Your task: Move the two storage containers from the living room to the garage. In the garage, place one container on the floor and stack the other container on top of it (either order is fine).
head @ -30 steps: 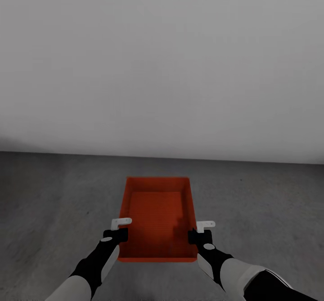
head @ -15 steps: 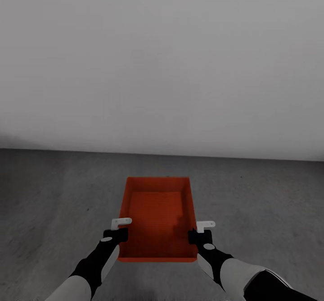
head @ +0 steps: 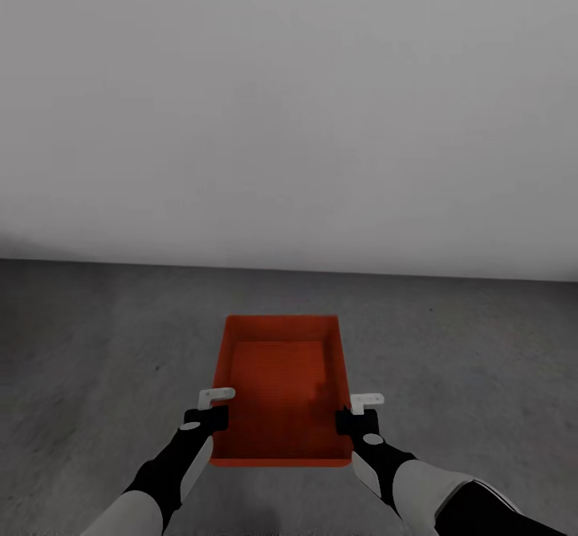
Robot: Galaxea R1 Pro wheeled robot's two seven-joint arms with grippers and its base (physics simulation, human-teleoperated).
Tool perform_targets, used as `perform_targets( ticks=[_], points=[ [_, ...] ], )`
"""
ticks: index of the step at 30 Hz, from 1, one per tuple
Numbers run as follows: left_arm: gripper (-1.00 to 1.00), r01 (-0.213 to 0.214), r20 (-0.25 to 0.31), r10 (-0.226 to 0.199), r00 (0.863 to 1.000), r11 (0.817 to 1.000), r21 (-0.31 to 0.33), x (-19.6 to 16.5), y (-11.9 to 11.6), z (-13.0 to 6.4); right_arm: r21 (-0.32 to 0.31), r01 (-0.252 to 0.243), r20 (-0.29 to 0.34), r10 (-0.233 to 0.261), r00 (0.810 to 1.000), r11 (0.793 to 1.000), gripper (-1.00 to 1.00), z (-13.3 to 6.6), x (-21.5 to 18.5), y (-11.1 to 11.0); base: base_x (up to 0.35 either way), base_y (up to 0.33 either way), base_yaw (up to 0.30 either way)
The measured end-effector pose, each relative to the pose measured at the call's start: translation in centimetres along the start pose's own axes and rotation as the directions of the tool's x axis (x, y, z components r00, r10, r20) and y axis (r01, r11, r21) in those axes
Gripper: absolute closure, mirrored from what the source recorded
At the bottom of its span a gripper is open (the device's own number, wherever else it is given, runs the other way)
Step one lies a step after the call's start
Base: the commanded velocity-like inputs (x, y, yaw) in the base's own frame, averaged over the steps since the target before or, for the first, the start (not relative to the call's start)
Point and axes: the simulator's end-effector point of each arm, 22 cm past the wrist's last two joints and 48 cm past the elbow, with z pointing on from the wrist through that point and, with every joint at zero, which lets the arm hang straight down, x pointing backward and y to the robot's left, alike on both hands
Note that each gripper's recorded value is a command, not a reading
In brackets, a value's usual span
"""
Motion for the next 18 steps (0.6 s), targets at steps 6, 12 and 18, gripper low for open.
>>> perform_targets(
  ticks=[6, 12, 18],
  points=[
    [1.00, -0.001, -0.010, 0.001, 1.000, 1.000, -0.001, 0.5, 0.0, 0.2, 0.000, 0.000, -0.010, 0.000, 1.000, 1.000, 1.00, 0.2, 0.5, 0.0, 0.000, 0.000, 0.000],
    [1.00, -0.002, -0.019, 0.002, 1.000, 1.000, -0.001, 1.0, 0.0, 0.5, -0.001, 0.000, -0.019, 0.000, 1.000, 1.000, 1.00, 0.4, 1.1, 0.1, 0.000, 0.000, 0.000],
    [1.00, -0.003, -0.029, 0.003, 1.000, 1.000, -0.002, 1.5, 0.0, 0.7, -0.001, 0.001, -0.029, -0.001, 1.000, 1.000, 1.00, 0.5, 1.6, 0.1, 0.000, 0.000, 0.000]
  ],
)
